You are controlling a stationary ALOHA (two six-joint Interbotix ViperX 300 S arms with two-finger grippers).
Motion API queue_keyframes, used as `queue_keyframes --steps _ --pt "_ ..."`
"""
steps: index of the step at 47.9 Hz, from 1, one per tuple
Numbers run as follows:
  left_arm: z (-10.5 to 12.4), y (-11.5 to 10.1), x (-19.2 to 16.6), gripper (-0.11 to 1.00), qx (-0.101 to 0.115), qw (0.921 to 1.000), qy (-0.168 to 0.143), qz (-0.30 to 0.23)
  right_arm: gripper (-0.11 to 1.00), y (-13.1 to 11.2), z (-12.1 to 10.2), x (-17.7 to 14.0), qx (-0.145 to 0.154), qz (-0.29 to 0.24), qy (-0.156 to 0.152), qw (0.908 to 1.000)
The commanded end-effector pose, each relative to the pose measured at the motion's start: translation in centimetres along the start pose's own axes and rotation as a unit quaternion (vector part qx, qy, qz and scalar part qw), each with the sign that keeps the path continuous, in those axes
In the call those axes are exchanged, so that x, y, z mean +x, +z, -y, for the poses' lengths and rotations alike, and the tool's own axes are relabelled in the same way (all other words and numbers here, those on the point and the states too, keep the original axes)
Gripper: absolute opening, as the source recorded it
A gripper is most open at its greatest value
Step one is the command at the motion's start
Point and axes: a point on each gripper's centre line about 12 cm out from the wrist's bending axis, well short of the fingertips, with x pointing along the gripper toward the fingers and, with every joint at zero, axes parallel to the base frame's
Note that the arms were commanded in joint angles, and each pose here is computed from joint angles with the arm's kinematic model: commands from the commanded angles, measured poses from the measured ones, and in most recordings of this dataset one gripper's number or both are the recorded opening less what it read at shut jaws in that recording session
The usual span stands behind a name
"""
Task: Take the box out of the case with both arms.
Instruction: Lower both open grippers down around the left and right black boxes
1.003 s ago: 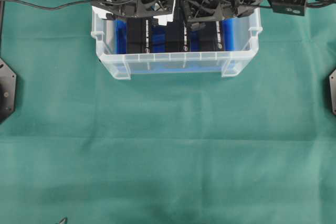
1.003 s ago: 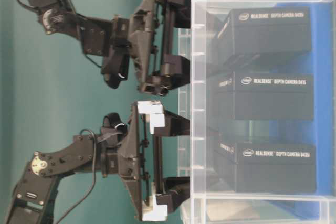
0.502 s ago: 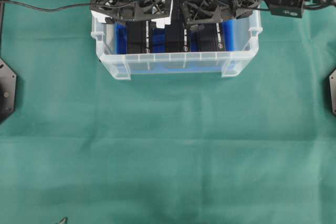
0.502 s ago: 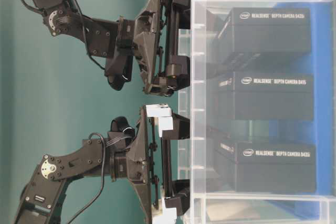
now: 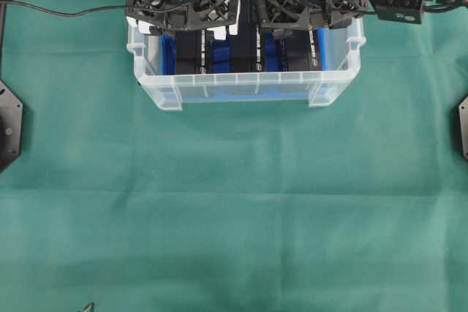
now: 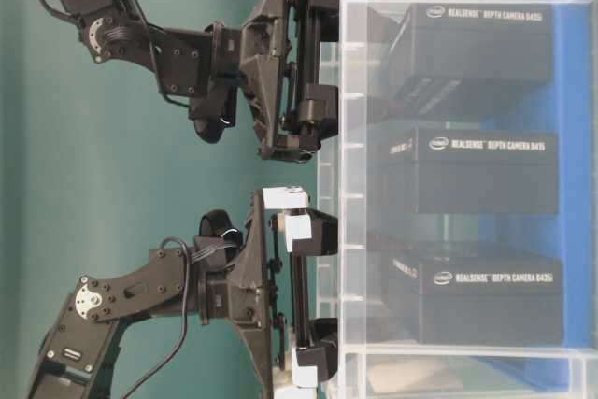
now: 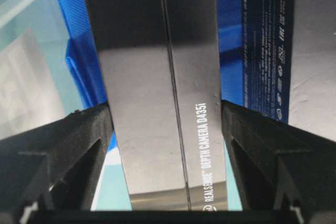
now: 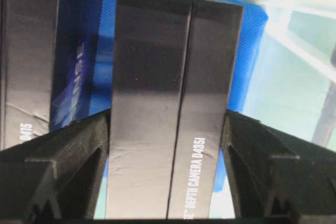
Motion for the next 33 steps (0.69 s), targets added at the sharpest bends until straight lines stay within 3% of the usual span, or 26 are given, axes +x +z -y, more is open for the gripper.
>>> queue_keyframes --steps 1,12,33 --pt "0.2 -0.2 -1.0 0.63 0.005 0.9999 -0.013 0.003 0.65 0.2 -0.1 -0.4 0.003 0.005 0.01 0.9999" --pt "0.3 -0.1 -1.2 0.63 0.002 0.9999 -0.015 0.004 0.65 0.1 0.2 -0.4 0.005 0.001 -0.001 1.0" --pt "0.7 -0.1 -2.1 0.63 0.002 0.9996 -0.026 0.009 0.65 0.3 -0.2 -1.0 0.006 0.003 0.008 0.9999"
